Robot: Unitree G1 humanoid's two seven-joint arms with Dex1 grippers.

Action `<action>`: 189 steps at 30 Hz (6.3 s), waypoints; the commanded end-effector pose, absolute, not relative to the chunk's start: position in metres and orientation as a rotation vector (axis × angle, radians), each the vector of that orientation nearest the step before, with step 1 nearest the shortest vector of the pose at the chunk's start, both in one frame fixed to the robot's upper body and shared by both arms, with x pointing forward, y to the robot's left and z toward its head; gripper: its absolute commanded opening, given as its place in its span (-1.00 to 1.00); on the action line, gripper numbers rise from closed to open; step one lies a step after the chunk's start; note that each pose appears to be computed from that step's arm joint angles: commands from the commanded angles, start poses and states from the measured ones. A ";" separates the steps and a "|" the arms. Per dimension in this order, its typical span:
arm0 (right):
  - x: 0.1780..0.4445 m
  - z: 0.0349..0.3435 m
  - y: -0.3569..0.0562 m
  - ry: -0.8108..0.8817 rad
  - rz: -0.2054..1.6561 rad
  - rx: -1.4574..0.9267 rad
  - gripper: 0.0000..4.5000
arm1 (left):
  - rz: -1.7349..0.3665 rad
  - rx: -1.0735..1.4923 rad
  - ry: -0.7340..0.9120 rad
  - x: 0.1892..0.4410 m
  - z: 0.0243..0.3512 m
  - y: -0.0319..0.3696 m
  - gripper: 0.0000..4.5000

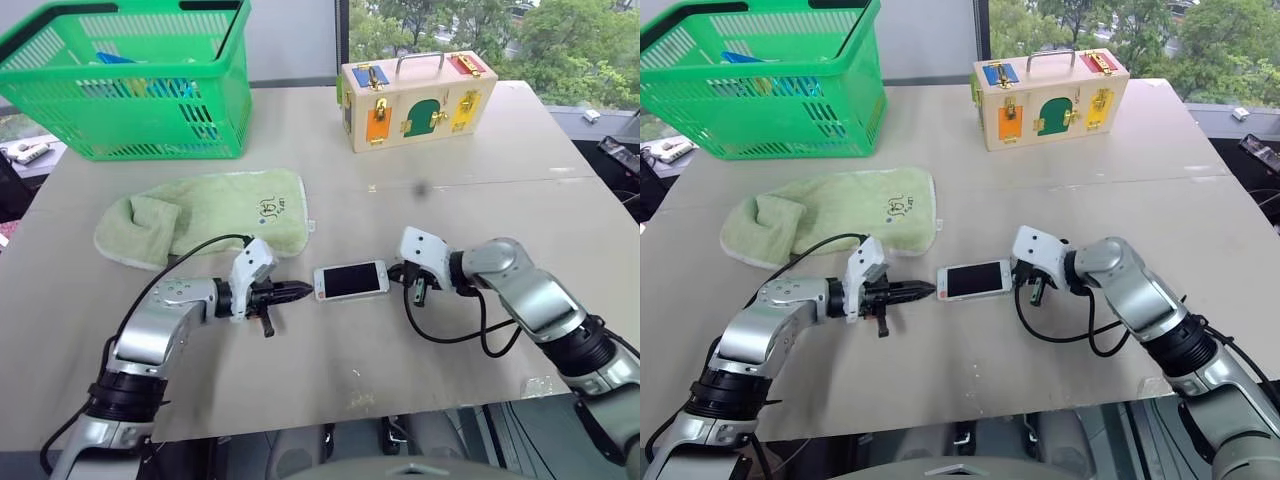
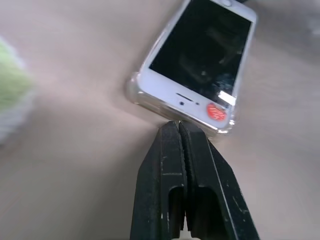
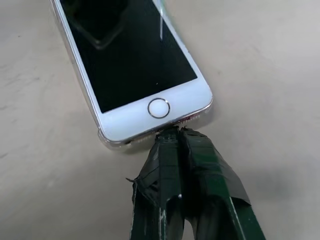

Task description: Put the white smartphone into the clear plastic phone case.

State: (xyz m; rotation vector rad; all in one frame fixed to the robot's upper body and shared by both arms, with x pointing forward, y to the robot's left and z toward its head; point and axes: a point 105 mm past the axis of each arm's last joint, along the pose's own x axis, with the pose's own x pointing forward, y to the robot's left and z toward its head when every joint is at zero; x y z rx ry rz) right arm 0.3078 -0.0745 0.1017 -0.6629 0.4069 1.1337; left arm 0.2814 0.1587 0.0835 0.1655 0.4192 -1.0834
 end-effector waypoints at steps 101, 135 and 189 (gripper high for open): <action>0.269 0.004 -0.105 0.977 1.317 -0.688 -1.00 | -1.095 0.110 0.417 0.278 0.049 0.103 -0.98; 0.271 0.110 -0.053 0.465 1.529 -0.461 -1.00 | -1.105 0.117 0.433 0.268 0.046 0.103 -0.98; 0.185 0.133 -0.185 0.205 0.692 -0.298 0.99 | -0.936 0.048 0.215 0.226 0.110 0.214 1.00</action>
